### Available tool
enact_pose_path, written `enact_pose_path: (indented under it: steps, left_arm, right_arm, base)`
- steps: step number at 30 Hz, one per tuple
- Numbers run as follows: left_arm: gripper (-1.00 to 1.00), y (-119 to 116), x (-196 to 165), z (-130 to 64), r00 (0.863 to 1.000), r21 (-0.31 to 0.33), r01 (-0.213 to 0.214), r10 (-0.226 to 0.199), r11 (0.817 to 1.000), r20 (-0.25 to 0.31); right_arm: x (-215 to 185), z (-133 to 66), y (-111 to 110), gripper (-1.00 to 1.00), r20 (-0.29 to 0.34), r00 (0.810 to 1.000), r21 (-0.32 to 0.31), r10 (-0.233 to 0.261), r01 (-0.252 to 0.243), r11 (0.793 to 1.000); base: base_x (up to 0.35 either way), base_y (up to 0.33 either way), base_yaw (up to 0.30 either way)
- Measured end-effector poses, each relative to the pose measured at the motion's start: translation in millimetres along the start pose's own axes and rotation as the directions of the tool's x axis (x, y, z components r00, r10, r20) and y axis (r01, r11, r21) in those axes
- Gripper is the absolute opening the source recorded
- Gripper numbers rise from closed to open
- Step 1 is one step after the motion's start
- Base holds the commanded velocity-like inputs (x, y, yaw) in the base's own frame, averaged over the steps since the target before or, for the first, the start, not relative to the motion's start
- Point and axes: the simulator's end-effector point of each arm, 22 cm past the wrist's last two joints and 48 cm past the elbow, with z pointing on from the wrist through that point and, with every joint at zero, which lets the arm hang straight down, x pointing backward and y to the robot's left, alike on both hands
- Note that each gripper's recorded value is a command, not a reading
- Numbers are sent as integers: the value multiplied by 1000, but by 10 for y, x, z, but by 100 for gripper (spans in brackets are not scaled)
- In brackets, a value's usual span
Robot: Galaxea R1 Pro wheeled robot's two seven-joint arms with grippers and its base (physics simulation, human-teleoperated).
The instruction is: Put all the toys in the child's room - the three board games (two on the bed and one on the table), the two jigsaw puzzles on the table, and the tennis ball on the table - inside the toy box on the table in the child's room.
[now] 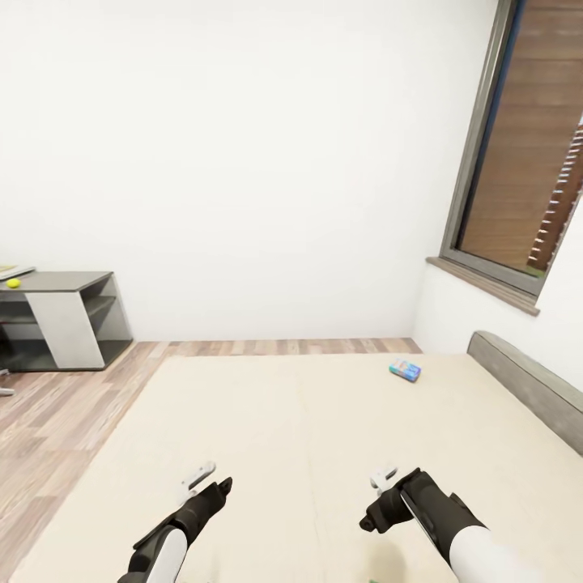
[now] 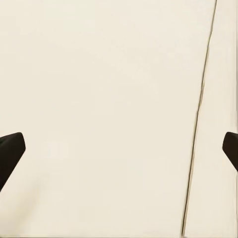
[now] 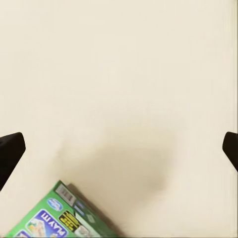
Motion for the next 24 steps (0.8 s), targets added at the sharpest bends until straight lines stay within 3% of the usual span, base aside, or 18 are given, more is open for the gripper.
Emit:
enact_pose_path:
  steps: [13,24]
  left_arm:
    - [100,-1,0,0,1000,0,1,-1,1000,0]
    - [100,-6,3,0,1000,3,6,-6,1000,-2]
  right_arm:
    - [-6,-1,-8,100,4,1000,2,-3,3,1000]
    - [17,-14,-81,100,11,1000,9,-9,9,1000]
  base:
    - [0,-298,189]
    - [0,-111,56]
